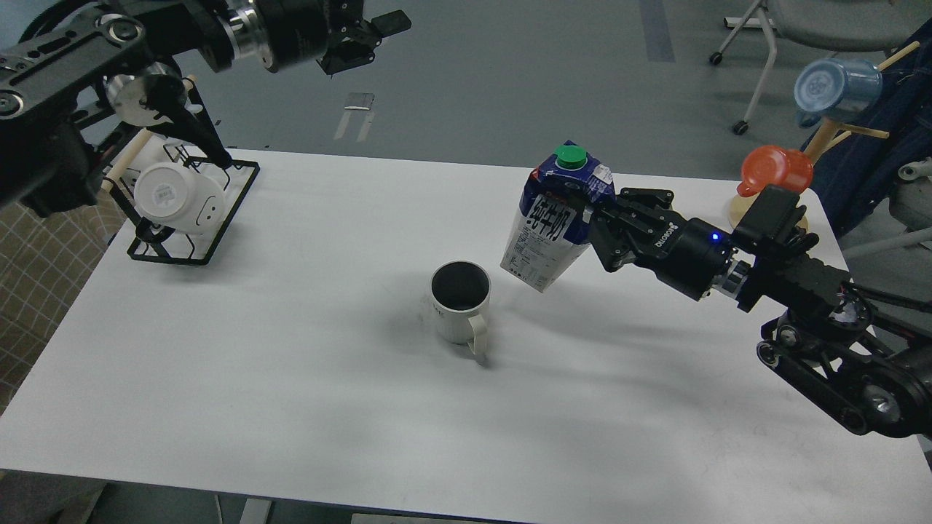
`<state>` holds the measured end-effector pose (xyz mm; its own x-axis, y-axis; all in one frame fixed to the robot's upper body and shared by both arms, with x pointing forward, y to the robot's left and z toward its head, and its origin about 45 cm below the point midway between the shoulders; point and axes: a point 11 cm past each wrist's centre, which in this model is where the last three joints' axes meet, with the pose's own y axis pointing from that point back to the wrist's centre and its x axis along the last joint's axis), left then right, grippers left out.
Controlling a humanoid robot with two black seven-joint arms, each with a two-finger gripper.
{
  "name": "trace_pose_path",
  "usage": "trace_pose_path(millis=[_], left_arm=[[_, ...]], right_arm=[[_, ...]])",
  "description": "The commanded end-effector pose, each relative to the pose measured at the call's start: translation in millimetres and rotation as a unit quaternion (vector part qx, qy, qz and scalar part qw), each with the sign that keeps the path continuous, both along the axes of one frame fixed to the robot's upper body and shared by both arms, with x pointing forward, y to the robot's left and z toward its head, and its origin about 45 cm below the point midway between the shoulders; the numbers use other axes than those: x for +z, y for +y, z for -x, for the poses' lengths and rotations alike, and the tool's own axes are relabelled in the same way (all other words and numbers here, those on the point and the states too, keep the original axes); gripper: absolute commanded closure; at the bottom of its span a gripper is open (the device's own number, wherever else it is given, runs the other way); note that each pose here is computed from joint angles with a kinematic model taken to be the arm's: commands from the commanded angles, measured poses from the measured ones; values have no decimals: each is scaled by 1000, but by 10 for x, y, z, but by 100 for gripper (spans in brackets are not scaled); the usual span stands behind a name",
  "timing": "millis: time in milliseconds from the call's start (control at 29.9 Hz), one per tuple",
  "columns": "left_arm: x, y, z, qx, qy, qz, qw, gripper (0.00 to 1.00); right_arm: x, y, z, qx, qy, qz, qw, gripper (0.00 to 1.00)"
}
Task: Place cup and milk with both arms
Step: 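Lift the milk carton with the right gripper and place it beside the mug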
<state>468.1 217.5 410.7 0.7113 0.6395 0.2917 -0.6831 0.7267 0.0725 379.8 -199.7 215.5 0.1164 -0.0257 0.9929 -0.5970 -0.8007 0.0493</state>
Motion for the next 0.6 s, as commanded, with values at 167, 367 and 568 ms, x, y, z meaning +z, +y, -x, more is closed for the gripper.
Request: trace_pose_path(millis=[167,367,568], left_arm=[[-35,18,5,2,4,1,1000,3],[-62,26,7,2,6,1,1000,3],[-57,27,6,3,5,2,1000,3]], right_arm=[[-116,123,-61,0,9,4,1000,100],[-215,217,-44,6,20,6,1000,100],[-300,266,-59,3,28,7,1000,100]])
